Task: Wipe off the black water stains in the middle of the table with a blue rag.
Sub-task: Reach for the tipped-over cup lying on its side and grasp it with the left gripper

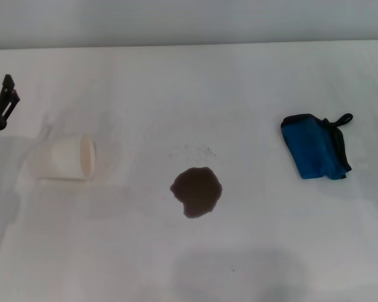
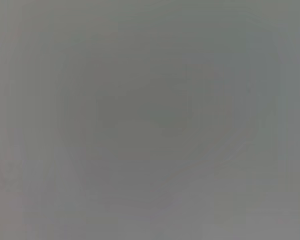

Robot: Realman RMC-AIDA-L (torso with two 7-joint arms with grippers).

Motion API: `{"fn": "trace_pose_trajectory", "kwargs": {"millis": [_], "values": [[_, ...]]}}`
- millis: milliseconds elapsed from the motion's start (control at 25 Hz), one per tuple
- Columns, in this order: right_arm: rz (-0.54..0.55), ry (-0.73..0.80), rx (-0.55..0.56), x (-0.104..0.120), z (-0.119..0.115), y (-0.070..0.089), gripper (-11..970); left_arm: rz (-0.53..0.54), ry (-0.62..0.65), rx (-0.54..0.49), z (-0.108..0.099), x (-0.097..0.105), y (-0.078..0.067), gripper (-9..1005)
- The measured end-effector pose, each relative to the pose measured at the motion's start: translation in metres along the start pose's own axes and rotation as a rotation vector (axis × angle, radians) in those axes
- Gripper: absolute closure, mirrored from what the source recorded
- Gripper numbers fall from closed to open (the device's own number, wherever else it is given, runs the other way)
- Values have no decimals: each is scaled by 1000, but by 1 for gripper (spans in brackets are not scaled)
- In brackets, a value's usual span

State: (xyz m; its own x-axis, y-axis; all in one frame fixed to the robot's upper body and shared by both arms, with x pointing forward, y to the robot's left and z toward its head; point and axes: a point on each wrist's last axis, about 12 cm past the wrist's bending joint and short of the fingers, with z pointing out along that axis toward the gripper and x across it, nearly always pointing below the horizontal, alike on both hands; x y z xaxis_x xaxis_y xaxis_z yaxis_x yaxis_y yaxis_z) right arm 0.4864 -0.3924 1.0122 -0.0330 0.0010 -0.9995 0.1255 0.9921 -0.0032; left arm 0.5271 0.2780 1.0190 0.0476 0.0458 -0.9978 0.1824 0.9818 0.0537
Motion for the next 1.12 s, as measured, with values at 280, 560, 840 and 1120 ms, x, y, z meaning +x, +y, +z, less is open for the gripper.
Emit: {"fn": "trace_pose_trajectory", "kwargs": {"millis": [280,560,840,1120], "values": [[-1,15,13,2,-2,-3,483,-51,3,104,16,-9,8,106],[-10,17,18,1,0,-5,483,-77,91,264,41,-31,37,105],[-11,-1,6,-4,9,-1,483,19,205,402,60,-73,70,105],[5,-10,6,-6,14,4,483,216,413,584,78,-136,103,105]]}}
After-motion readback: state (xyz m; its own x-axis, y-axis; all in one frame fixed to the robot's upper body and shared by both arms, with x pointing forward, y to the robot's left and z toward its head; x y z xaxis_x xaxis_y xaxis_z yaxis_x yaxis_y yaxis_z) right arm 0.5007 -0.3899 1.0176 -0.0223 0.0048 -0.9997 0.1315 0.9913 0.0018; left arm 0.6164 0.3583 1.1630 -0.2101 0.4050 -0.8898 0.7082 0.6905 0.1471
